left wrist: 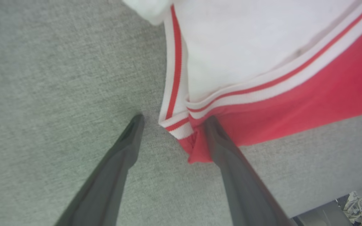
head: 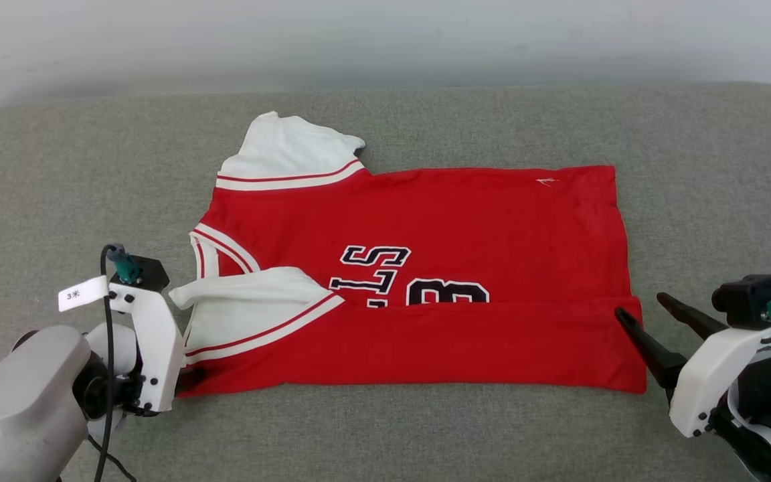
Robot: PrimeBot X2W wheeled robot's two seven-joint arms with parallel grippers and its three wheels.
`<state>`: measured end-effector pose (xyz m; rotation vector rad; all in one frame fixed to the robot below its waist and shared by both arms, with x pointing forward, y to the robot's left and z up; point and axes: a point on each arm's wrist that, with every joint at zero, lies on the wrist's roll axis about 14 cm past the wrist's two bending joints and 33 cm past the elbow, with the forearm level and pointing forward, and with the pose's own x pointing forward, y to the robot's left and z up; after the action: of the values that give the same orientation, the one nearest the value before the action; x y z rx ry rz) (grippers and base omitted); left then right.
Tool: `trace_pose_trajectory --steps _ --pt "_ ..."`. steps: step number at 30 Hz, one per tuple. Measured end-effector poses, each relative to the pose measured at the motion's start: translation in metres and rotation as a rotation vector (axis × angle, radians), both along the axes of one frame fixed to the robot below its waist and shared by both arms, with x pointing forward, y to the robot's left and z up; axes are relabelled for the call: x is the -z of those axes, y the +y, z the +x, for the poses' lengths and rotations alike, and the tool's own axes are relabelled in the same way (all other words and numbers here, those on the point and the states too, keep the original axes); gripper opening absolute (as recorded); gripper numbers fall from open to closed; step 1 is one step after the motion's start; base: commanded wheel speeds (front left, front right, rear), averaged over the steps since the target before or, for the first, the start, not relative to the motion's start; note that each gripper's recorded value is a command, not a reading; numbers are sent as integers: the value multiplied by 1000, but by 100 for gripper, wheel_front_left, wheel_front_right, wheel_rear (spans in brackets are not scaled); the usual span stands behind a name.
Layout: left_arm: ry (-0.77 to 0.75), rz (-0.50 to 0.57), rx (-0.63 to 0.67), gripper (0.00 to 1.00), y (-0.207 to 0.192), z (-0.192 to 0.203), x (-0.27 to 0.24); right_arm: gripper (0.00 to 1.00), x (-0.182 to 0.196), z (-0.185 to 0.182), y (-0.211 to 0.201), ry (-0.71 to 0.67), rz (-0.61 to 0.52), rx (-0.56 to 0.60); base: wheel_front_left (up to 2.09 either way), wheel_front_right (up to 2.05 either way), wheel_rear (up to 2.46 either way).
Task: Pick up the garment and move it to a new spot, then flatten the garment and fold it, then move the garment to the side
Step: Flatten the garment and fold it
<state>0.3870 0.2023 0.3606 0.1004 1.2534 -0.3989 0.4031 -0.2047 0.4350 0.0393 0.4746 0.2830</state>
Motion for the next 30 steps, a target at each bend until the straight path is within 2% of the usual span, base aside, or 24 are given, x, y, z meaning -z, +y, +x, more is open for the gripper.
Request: trace_pose_trajectory --steps 2,3,4,10,18,25,30 --pt "7 7 13 100 0 0 2 100 1 2 0 1 -2 -2 0 0 0" --pt "11 7 13 36 0 0 2 100 0 4 1 -1 -3 -5 0 0 0" --pt "12 7 15 0 0 0 2 100 -1 5 2 -4 -3 -8 0 0 0" --pt "-30 -26 22 0 -8 -1 -5 100 -14 13 1 -32 -35 -31 0 0 0" --pt "-177 -40 62 0 -8 8 -37 100 -40 21 -3 23 -181 -128 0 0 0" --pt "-229 -34 106 0 -8 7 -49 100 -24 8 -1 241 -314 -220 0 0 0" --pt "-236 -51 120 0 -14 8 -49 100 2 -6 -2 414 -335 -245 0 0 0"
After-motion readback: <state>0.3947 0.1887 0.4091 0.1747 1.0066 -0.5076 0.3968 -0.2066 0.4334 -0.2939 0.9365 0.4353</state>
